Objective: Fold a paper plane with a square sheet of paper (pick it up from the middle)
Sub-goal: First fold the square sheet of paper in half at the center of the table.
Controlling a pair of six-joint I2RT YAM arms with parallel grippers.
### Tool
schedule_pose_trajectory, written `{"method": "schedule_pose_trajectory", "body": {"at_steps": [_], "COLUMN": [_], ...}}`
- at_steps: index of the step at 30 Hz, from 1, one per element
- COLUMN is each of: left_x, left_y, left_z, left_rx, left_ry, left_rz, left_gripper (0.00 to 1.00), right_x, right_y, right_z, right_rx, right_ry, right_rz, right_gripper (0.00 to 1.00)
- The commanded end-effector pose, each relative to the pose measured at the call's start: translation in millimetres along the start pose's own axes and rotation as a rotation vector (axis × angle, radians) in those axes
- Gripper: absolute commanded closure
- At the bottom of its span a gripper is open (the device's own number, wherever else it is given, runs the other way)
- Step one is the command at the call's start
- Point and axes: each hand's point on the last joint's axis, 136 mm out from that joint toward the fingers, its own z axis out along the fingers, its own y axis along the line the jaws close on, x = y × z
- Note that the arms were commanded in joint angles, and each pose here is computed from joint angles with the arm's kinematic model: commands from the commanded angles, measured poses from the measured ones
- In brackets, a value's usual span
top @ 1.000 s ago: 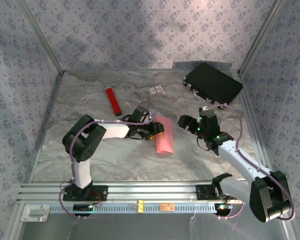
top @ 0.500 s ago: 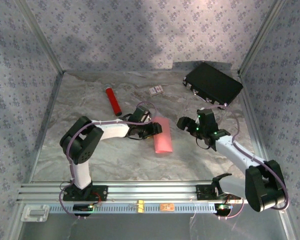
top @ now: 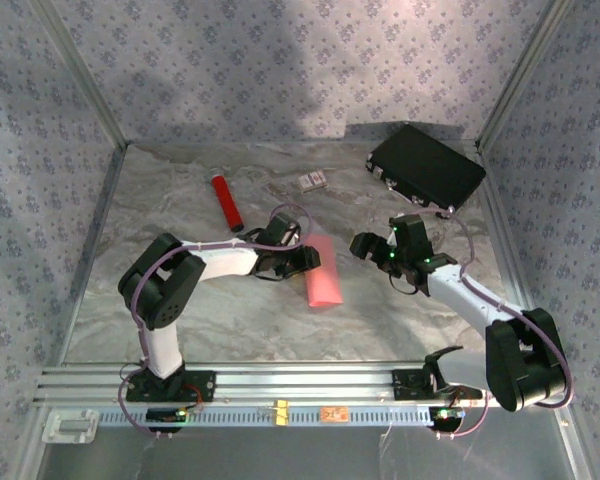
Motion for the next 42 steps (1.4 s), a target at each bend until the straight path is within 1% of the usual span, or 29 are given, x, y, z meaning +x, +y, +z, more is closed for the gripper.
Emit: {"method": "schedule_pose_trajectory", "body": {"at_steps": [1,9,13,24,32,38,42], "left_x": [7,9,8,6,11,14,14], "left_y": [36,44,46,51,44,45,50], "left_z": [0,-1,-4,-14,-6,-1,2], "left_rx": [-0.14,-0.174,-0.184,-0.217,-0.191,-0.227,-0.264], "left_ry": [0.013,0.012,0.0,-0.028,0.024,0.082,0.094], "left_rz": [-0.02,-0.025,-0.026,-0.016,0.019,0.048,0.031], "left_gripper": [0.51,0.52,0.5,0.48,0.48,0.45,0.45], "right_x": [-3,-1,-1,-1,-1,-2,-2], "right_y": [4,2,2,2,3,3,4], "right_z": [-1,-1,-1,-2,-2,-2,-1], "right_rx": [-0.006,0.003,0.003,0.006,0.008,0.011,0.012], "right_ry": [0.014,0.018,0.02,0.022,0.026,0.029,0.033], "right_rz": [0.012,0.015,0.016,0.021,0.02,0.023,0.023], "right_gripper": [0.11,0.11,0.11,0.11,0.11,0.11,0.11]}}
